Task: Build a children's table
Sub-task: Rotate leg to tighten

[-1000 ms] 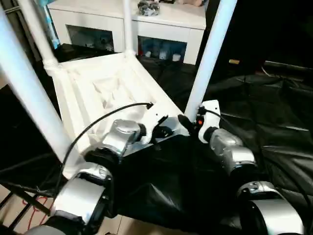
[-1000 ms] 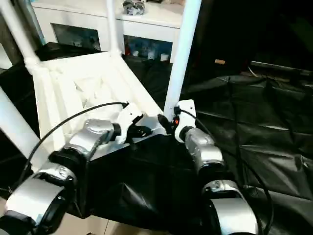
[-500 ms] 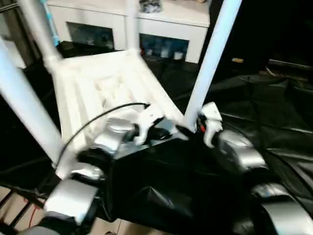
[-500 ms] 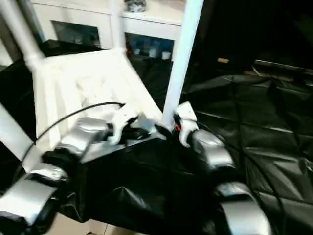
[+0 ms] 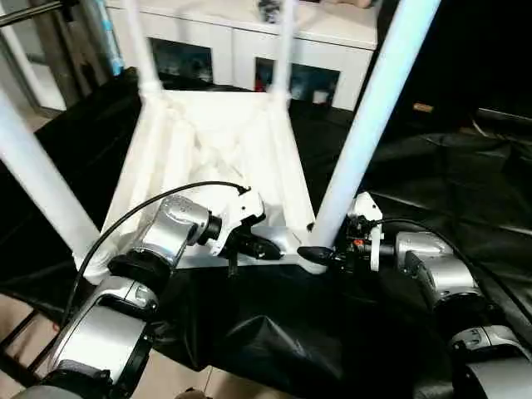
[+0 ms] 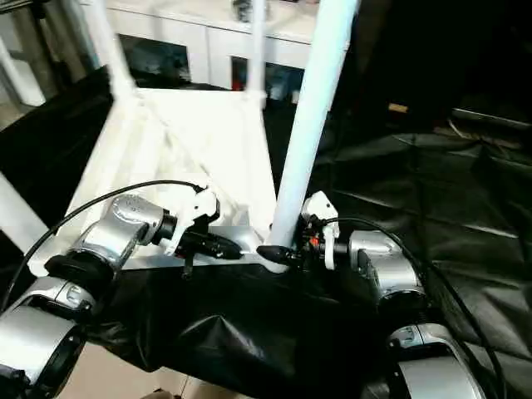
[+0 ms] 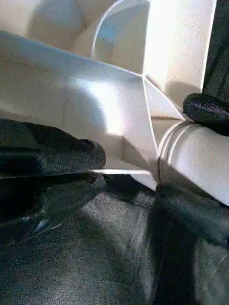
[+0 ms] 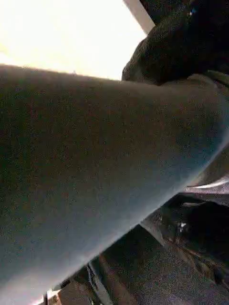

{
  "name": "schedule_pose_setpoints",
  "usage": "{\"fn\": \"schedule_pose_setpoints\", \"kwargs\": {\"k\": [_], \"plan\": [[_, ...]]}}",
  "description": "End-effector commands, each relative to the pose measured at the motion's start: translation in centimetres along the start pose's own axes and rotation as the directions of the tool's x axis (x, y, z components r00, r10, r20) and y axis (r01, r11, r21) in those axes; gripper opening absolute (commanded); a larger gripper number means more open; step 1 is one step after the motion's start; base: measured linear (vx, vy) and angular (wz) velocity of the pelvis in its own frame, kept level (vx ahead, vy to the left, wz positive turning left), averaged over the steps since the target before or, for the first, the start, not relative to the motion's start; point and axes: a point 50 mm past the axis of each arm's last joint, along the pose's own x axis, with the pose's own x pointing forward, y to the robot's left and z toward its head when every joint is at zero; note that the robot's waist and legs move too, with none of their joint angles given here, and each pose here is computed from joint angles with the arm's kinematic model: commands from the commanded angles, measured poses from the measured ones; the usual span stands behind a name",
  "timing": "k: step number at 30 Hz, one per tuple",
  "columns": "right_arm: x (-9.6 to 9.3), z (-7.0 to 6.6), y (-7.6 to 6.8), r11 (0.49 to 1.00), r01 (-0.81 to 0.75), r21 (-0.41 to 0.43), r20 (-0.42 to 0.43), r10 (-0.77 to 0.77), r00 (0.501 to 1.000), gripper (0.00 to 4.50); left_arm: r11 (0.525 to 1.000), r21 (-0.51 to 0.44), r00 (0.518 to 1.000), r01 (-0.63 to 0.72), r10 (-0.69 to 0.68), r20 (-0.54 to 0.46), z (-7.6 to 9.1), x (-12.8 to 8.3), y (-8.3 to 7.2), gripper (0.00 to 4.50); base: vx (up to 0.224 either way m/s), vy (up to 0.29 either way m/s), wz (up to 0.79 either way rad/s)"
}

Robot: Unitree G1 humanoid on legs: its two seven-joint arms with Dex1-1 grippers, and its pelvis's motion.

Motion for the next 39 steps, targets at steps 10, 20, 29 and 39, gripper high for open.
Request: {"fn": "schedule_pose_setpoints", "kwargs": {"k": [10,20,29,39], "plan": [[1.6,-1.2,1.1,0.996,-0.021,0.086,-0.005,0.022,1.0,2.61,0.997,0.027,0.996,-0.07,0.068,0.053,1.6,1.5,0.3,0.0,0.0,0.0,0.0],[4.7,-2.4,-1.3,0.812,0.523,0.261,-0.09,-0.518,0.85,2.57,0.948,-0.064,0.943,-0.311,0.317,0.099,3.5,4.5,1.3,0.0,0.0,0.0,0.0],[7.1,-1.4,-0.7,0.805,0.567,0.173,-0.055,-0.567,0.822,3.12,0.951,-0.047,0.943,-0.306,0.31,0.123,4.5,6.5,0.6,0.0,0.0,0.0,0.0],[4.6,-0.3,-0.9,0.932,0.356,0.068,0.019,-0.358,0.934,3.83,0.983,0.036,0.977,-0.178,0.173,0.124,3.3,4.8,0.2,0.0,0.0,0.0,0.0]]}}
